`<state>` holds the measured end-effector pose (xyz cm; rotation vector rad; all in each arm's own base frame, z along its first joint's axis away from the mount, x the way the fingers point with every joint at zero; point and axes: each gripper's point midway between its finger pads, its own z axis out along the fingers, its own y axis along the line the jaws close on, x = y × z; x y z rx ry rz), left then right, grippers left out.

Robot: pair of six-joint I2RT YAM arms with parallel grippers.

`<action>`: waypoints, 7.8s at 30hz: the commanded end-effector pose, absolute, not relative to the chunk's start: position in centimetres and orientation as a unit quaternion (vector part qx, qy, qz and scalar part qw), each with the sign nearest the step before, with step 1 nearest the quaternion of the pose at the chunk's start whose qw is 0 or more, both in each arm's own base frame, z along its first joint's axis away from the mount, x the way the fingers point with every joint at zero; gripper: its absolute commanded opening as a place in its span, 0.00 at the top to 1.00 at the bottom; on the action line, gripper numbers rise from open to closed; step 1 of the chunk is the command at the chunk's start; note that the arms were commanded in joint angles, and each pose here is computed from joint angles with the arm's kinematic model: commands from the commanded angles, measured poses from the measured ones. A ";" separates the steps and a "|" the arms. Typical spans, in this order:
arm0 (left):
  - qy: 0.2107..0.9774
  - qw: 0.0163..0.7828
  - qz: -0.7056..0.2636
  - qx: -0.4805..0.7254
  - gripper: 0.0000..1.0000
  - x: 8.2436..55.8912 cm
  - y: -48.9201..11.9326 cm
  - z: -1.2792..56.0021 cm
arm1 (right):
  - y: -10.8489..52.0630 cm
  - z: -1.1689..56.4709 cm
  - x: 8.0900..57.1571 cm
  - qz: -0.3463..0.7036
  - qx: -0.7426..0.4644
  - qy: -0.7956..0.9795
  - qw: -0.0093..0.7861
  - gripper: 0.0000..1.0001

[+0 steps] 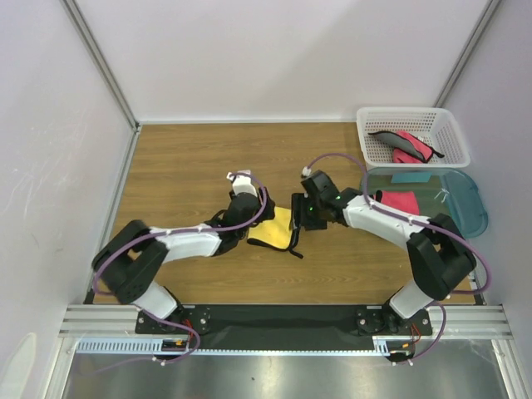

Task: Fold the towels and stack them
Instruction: Smooth out wrinkles on the folded towel, then neatly place the folded towel into the bin

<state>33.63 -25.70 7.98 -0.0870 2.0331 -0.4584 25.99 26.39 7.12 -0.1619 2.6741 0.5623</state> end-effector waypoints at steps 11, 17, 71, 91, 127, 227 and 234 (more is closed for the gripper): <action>0.842 0.505 -0.181 -0.060 0.24 29.6 -19.6 10.6 | 27.2 5.9 29.6 0.225 -0.027 0.942 0.247 0.32; 0.844 0.497 -0.183 -0.079 0.24 28.6 -17.6 9.6 | 27.3 4.2 29.6 0.221 -0.027 0.946 0.237 0.33; 0.862 0.470 -0.187 -0.029 0.21 29.7 -17.7 9.9 | 11.2 14.5 36.4 -0.011 -0.167 0.939 0.300 1.00; 0.859 0.490 -0.137 -0.048 0.20 31.7 -14.5 10.1 | 0.0 24.6 34.6 -0.040 -0.154 0.924 0.348 1.00; 0.863 0.474 -0.148 -0.089 0.19 34.4 -12.9 9.3 | -3.2 27.9 32.2 -0.010 -0.098 0.926 0.364 1.00; 0.890 0.432 -0.123 -0.077 0.19 36.5 -13.6 7.6 | -12.2 5.7 41.8 0.090 0.104 0.913 0.384 0.45; 0.893 0.426 -0.126 -0.074 0.20 36.9 -14.0 7.7 | -11.6 7.2 42.3 0.099 0.082 0.897 0.423 0.46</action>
